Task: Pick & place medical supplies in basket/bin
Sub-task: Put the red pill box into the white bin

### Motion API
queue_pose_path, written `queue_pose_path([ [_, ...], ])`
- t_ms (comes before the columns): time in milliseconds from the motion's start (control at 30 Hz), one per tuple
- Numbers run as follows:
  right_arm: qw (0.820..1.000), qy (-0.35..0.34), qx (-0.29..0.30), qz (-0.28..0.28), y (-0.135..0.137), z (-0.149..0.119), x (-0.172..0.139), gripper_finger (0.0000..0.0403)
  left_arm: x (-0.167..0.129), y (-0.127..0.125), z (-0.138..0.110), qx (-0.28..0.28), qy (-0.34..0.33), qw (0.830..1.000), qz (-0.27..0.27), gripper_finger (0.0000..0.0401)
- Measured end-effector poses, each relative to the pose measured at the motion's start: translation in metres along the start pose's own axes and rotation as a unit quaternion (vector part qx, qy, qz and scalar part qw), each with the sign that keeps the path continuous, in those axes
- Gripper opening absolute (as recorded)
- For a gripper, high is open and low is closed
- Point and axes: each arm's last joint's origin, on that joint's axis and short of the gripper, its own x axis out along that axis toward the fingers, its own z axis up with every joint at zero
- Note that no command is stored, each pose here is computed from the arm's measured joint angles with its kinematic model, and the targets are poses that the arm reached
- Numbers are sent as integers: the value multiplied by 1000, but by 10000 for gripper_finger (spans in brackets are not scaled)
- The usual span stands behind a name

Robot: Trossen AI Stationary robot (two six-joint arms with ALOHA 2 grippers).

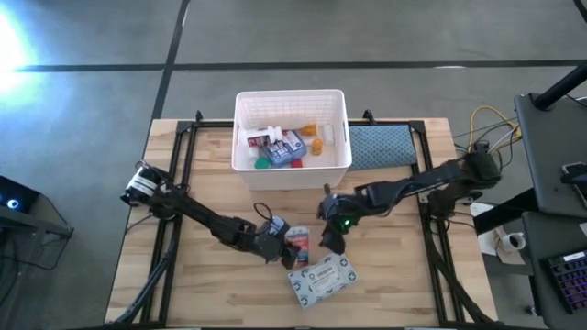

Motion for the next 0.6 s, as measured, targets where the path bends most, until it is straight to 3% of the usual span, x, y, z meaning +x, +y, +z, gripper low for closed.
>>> queue_pose_path([
  [267,987,-132,-5,-86,15,-7,-79,187,-21,-8,15,22,-42,999,10,11],
  [400,974,-205,-6,-96,22,-11,-112,187,-49,-25,41,42,-100,994,-20,12],
  [600,961,-259,-8,-92,27,-19,-139,187,-103,-56,88,59,-197,976,-75,14],
])
